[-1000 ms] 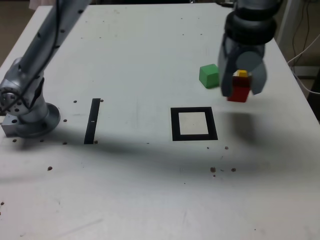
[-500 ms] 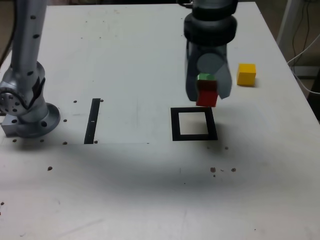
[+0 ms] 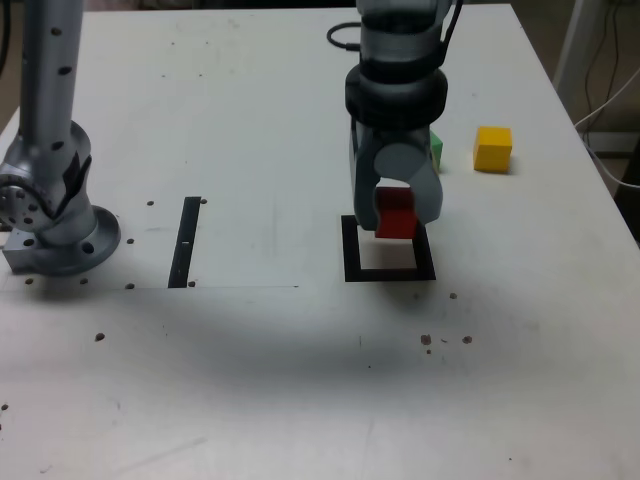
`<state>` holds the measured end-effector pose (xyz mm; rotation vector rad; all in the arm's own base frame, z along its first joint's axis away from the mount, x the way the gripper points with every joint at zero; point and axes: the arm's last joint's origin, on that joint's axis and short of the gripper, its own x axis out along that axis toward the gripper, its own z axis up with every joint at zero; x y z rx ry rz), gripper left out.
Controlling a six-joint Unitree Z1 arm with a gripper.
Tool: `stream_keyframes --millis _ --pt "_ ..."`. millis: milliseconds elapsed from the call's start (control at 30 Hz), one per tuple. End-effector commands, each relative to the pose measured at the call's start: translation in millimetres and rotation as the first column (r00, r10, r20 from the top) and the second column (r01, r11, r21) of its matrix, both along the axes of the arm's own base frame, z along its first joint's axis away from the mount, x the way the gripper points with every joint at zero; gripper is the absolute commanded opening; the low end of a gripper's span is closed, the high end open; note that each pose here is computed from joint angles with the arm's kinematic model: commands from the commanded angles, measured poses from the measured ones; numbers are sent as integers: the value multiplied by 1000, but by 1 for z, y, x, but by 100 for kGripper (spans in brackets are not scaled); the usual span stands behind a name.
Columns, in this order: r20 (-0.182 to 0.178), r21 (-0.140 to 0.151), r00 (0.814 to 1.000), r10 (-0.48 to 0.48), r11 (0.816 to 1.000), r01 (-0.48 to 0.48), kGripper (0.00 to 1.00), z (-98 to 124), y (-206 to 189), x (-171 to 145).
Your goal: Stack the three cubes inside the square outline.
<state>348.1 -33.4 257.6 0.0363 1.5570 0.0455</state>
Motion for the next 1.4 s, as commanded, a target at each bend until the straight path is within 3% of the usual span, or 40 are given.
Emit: stream_keyframes --millis 0,867,933,1067,1133,1367 --pt "3 -2 1000 5 1000 -5 27 -1 0 -1" --pt "-24 -17 1000 15 1000 -15 29 -26 -2 1" --pt "-26 -18 1000 15 1000 -16 41 -28 -2 1" --pt "-28 -20 999 16 1000 -16 81 -31 -2 0" --pt "-28 -20 999 16 1000 -16 95 -32 -1 0" --pt "-32 -20 999 16 1000 -16 99 -32 -1 -2"
